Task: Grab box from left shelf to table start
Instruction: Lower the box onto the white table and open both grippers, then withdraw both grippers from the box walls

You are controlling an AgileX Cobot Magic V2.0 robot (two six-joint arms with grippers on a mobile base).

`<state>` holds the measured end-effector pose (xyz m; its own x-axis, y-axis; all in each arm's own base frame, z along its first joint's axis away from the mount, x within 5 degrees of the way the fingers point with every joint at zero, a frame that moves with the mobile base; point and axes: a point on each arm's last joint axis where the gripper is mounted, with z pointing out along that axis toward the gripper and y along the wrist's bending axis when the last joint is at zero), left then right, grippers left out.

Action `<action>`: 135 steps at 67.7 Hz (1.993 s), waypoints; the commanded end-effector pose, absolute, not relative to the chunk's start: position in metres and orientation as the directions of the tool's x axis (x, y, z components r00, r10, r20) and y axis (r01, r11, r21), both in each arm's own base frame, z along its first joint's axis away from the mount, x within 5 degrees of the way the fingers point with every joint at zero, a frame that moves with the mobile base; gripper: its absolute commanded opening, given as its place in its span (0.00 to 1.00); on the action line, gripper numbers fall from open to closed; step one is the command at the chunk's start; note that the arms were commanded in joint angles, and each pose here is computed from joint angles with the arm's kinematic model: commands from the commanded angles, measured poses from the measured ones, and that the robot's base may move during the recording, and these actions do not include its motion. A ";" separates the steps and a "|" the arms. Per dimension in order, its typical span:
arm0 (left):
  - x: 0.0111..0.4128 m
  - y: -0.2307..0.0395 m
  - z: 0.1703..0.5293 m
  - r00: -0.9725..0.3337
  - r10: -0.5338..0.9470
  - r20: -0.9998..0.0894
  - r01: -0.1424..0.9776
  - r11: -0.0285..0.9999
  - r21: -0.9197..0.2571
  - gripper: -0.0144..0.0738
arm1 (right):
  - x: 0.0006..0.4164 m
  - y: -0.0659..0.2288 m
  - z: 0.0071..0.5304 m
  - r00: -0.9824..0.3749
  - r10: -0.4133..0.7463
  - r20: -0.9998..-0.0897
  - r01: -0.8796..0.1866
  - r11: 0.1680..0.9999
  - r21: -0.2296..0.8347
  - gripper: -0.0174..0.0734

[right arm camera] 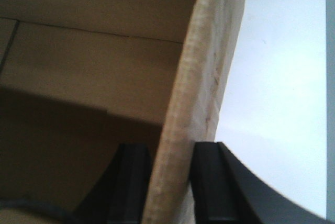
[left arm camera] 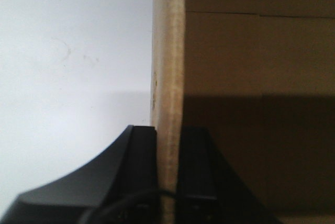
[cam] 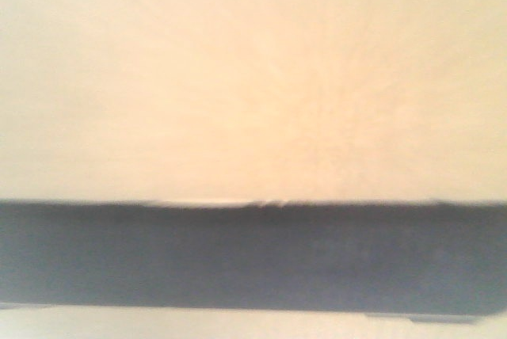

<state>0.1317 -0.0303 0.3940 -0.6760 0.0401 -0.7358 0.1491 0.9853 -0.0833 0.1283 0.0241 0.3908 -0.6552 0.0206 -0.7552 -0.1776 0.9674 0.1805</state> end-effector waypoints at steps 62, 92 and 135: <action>0.249 -0.055 0.340 -0.773 0.064 -0.631 0.120 0.992 -0.046 0.06 | 0.228 0.023 0.361 -0.675 -0.017 -0.737 -0.172 0.976 0.136 0.55; 0.249 -0.056 0.344 -0.770 0.065 -0.634 0.125 0.991 -0.051 0.82 | 0.221 0.017 0.369 -0.666 -0.067 -0.743 -0.165 0.984 0.060 0.85; 0.137 -0.028 0.445 -0.452 0.020 -0.892 0.147 0.988 -0.052 0.66 | 0.133 0.016 0.446 -0.389 -0.039 -0.921 -0.167 0.986 0.028 0.25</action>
<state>0.1610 -0.0335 0.4278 -0.5706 0.0234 -0.8209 0.1355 0.9886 -0.0659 0.1515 0.0174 0.4270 -0.5076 -0.0462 -0.8603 -0.1754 0.9832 0.0507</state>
